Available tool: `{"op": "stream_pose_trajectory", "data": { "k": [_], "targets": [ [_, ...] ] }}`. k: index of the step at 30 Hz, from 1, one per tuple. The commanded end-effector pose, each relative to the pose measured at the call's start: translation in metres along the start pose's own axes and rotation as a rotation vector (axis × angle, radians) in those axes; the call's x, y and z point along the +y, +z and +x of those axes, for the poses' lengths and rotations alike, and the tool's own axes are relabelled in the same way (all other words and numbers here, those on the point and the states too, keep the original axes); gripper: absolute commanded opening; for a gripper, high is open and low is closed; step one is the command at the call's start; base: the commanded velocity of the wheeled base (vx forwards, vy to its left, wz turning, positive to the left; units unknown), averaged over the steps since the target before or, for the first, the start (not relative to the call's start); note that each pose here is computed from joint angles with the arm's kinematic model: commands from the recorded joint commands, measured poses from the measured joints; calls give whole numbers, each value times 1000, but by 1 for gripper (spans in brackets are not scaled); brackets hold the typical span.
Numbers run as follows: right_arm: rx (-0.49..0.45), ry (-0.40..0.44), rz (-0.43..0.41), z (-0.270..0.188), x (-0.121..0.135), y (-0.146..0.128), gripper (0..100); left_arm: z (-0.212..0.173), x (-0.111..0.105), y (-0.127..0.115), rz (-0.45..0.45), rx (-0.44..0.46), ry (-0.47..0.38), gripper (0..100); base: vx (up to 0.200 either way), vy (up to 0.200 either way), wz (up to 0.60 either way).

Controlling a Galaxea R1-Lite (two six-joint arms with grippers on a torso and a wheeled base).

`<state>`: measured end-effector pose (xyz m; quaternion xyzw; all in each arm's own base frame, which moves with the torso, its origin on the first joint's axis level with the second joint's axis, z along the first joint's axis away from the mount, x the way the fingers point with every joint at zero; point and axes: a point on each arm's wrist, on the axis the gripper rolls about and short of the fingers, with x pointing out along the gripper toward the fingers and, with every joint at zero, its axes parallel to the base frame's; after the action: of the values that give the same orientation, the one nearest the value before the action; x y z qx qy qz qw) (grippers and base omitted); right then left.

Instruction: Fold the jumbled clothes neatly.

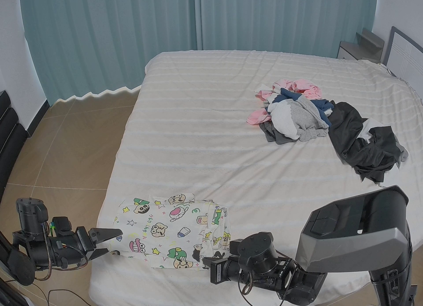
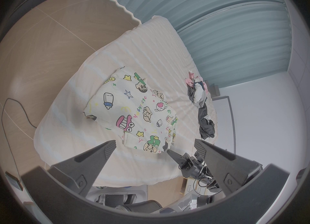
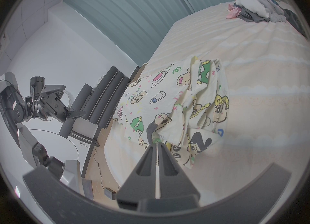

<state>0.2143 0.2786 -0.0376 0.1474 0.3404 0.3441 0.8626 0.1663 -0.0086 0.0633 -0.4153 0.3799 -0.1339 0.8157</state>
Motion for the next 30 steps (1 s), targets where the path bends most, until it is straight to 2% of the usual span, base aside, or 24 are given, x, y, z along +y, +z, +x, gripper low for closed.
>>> {"op": "stream_pose_trajectory", "data": {
  "k": [1, 5, 10, 11, 18, 22, 25, 30],
  "targets": [
    [-6, -5, 3, -1, -2, 3, 0, 0, 0, 0, -1, 0, 1, 100, 0, 0, 0],
    [-10, -13, 6, -11, -3, 9, 0, 0, 0, 0, -1, 0, 1, 100, 0, 0, 0],
    [-22, -38, 22, -49, -8, 22, 0, 3, 1, 1, 0, 6, 6, 100, 0, 0, 0],
    [-18, -44, 25, -56, -10, 22, 100, 3, 2, 2, -2, 5, 8, 100, 0, 0, 0],
    [-20, -78, 40, -92, -20, 16, 100, 5, 0, 6, 14, -13, 9, 100, 0, 0, 0],
    [-30, -77, 38, -86, -22, 15, 100, 10, -5, 17, 50, -60, 15, 100, 0, 0, 0],
    [-42, -88, 43, -72, -27, 19, 100, 18, 4, 31, 116, -76, 59, 100, 0, 0, 0],
    [-10, -112, 34, -52, -33, 16, 100, 36, 31, 62, 224, -99, 182, 100, 0, 0, 0]
  ]
}}
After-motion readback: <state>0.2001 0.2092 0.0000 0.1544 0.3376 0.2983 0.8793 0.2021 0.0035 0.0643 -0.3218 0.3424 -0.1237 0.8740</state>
